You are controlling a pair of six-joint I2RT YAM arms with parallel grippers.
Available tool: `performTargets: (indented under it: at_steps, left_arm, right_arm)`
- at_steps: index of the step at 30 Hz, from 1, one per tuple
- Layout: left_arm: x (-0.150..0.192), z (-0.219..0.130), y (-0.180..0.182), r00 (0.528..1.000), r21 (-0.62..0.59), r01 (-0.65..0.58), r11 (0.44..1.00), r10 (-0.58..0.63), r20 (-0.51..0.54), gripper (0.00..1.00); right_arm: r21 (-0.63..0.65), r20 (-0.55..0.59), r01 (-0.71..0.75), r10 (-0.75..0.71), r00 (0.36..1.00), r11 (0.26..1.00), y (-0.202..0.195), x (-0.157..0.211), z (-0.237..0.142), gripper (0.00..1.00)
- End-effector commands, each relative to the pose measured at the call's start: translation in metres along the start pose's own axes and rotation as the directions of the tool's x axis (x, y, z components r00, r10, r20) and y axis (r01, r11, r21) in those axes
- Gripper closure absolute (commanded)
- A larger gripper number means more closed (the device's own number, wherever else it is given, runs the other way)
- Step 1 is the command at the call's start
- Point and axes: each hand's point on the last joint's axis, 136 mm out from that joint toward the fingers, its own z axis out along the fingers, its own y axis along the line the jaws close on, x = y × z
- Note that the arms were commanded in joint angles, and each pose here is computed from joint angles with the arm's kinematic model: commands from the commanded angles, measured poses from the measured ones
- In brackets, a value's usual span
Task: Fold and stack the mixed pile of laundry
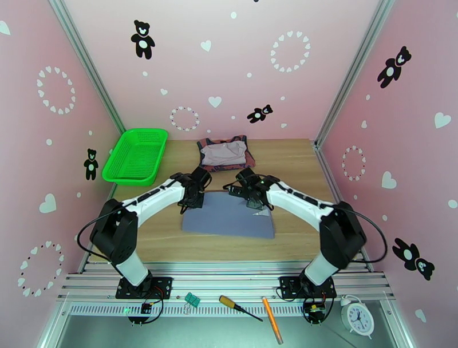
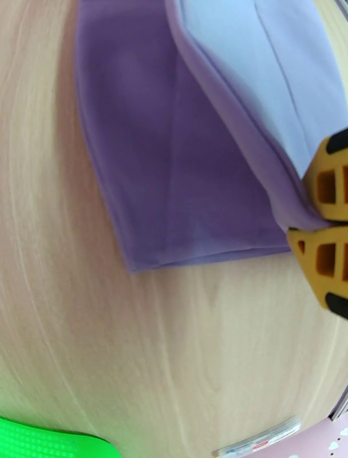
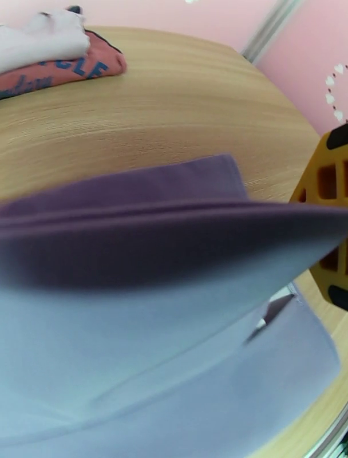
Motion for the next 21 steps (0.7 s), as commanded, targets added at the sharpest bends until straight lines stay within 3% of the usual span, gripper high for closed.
performTargets:
  at_steps: [1,2,3,4,5,7,10,14,18,21]
  left_arm:
    - [-0.017,0.008,0.004,0.999,-0.033,-0.018,0.999,0.019,0.028,1.00]
    - [-0.018,0.011,0.004,0.999,-0.042,-0.021,0.999,0.022,0.026,0.99]
    - [-0.019,0.013,0.004,0.999,-0.049,-0.026,0.998,0.027,0.025,0.83]
    - [-0.021,0.012,0.005,0.999,-0.054,-0.024,0.998,0.025,0.029,0.58]
    - [-0.023,0.011,0.005,0.999,-0.057,-0.026,0.998,0.028,0.034,0.41]
    - [-0.028,0.004,0.007,0.998,-0.062,-0.020,0.998,0.024,0.053,0.22]
    - [-0.035,-0.015,0.013,0.995,-0.070,-0.005,0.998,0.012,0.096,0.04]
    - [-0.026,-0.041,0.021,0.994,-0.047,0.026,0.999,-0.021,0.105,0.02]
    - [0.011,-0.038,0.009,0.997,0.082,0.076,0.994,-0.077,0.011,0.02]
    - [0.032,-0.019,-0.009,0.993,0.183,0.112,0.977,-0.101,-0.069,0.03]
  right_arm:
    - [-0.003,-0.025,-0.115,0.115,0.993,0.993,-0.013,-0.005,0.010,0.84]
    - [-0.006,-0.029,-0.136,0.136,0.990,0.991,-0.015,-0.006,0.012,0.74]
    - [-0.007,-0.031,-0.157,0.157,0.987,0.988,-0.016,-0.007,0.015,0.65]
    - [0.000,-0.025,-0.178,0.178,0.984,0.984,-0.019,-0.009,0.016,0.58]
    - [0.006,-0.018,-0.197,0.197,0.980,0.980,-0.022,-0.010,0.016,0.53]
    - [0.025,0.003,-0.252,0.252,0.968,0.967,-0.031,-0.012,0.011,0.43]
    - [0.053,0.033,-0.353,0.352,0.935,0.934,-0.047,-0.009,-0.002,0.37]
    - [0.003,0.115,-0.521,0.518,0.848,0.853,-0.050,-0.009,-0.031,0.36]
    - [-0.268,0.152,-0.705,0.752,0.642,0.656,-0.017,-0.026,-0.051,0.36]
    - [-0.494,0.110,-0.718,0.855,0.507,0.489,0.015,-0.047,-0.057,0.38]
